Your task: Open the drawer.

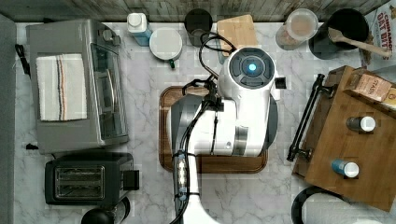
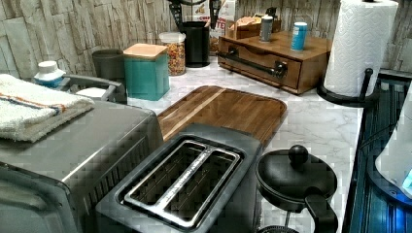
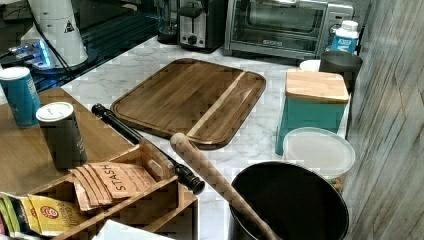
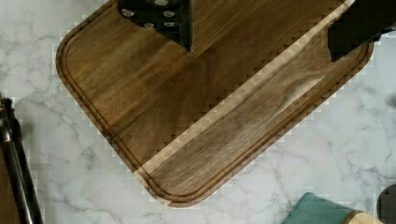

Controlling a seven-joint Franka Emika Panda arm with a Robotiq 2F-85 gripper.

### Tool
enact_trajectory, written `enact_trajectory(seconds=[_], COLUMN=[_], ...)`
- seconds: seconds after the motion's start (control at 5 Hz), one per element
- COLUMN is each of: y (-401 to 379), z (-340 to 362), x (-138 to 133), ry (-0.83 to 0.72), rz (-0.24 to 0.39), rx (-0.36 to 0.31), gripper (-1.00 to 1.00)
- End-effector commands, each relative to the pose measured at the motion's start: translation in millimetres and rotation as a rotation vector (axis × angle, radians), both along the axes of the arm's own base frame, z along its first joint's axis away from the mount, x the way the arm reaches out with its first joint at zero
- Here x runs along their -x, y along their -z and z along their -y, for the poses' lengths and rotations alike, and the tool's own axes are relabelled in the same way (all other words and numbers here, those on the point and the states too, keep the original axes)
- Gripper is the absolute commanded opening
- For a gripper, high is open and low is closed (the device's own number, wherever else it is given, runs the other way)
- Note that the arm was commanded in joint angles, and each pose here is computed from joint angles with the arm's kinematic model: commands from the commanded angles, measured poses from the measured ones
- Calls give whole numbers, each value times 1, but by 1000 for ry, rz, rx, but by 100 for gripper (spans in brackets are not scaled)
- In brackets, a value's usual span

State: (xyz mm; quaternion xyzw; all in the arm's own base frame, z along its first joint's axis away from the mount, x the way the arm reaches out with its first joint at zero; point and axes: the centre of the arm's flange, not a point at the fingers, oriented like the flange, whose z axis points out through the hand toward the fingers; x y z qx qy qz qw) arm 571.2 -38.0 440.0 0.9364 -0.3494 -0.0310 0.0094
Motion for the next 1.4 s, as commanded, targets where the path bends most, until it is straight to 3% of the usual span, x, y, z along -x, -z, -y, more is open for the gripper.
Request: enact_trajectory(seconds=[0.2,0.4,0.8,1.4], y=[3,-2,4,12], z=[112,151,202,207], x=[28,34,52,38], ry=[-99,-98,-106,-225], rz=[62,73,143,107], rx=[49,38,100,191], gripper=[100,100,100,100])
